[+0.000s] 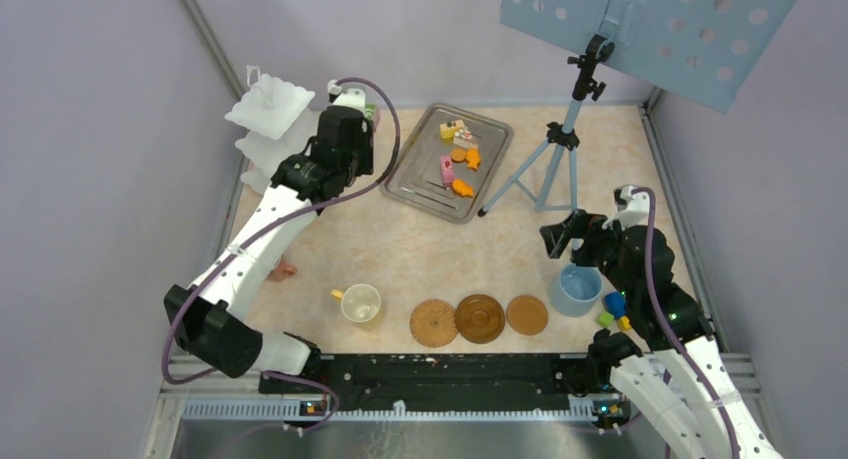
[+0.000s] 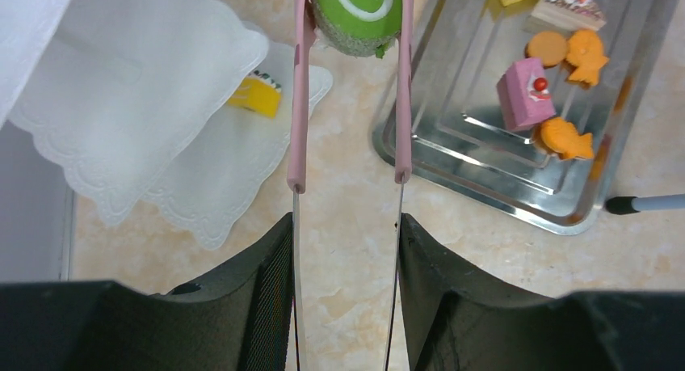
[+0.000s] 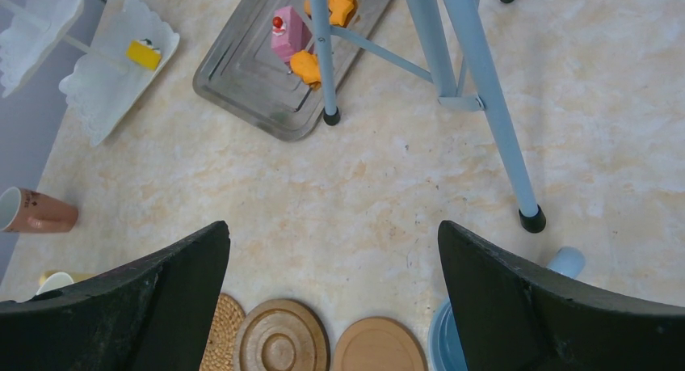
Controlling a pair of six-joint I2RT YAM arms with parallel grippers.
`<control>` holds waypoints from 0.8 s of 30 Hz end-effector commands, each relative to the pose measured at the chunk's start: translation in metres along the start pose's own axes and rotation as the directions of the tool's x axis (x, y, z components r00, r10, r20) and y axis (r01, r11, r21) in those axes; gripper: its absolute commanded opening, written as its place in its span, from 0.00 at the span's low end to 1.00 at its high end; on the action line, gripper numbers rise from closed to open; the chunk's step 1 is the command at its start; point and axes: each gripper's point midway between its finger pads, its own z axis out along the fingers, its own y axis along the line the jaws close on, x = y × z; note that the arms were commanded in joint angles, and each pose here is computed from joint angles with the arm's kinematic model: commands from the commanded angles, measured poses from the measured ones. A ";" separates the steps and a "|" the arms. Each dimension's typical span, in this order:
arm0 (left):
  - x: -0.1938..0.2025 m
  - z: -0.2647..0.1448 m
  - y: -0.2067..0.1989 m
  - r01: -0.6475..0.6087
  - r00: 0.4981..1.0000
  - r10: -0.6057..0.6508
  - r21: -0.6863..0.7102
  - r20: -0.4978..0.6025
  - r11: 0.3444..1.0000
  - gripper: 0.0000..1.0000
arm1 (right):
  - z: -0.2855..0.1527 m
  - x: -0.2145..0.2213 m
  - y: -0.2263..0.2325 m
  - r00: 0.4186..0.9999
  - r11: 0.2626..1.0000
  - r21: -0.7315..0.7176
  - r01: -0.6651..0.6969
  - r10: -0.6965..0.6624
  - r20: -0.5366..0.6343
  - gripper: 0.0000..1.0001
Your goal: Serve the afternoon tea
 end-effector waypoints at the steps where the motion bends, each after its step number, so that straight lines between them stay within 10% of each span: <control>1: 0.000 -0.006 0.033 0.015 1.000 -0.012 -0.092 0.026 0.996 0.29 | 0.000 -0.009 0.007 0.999 1.000 -0.031 0.004 -0.003 0.037 0.98; 24: 0.000 0.037 0.100 0.136 0.989 -0.117 -0.257 0.087 0.957 0.30 | -0.005 -0.011 0.009 0.998 0.999 -0.041 -0.002 0.004 0.055 0.99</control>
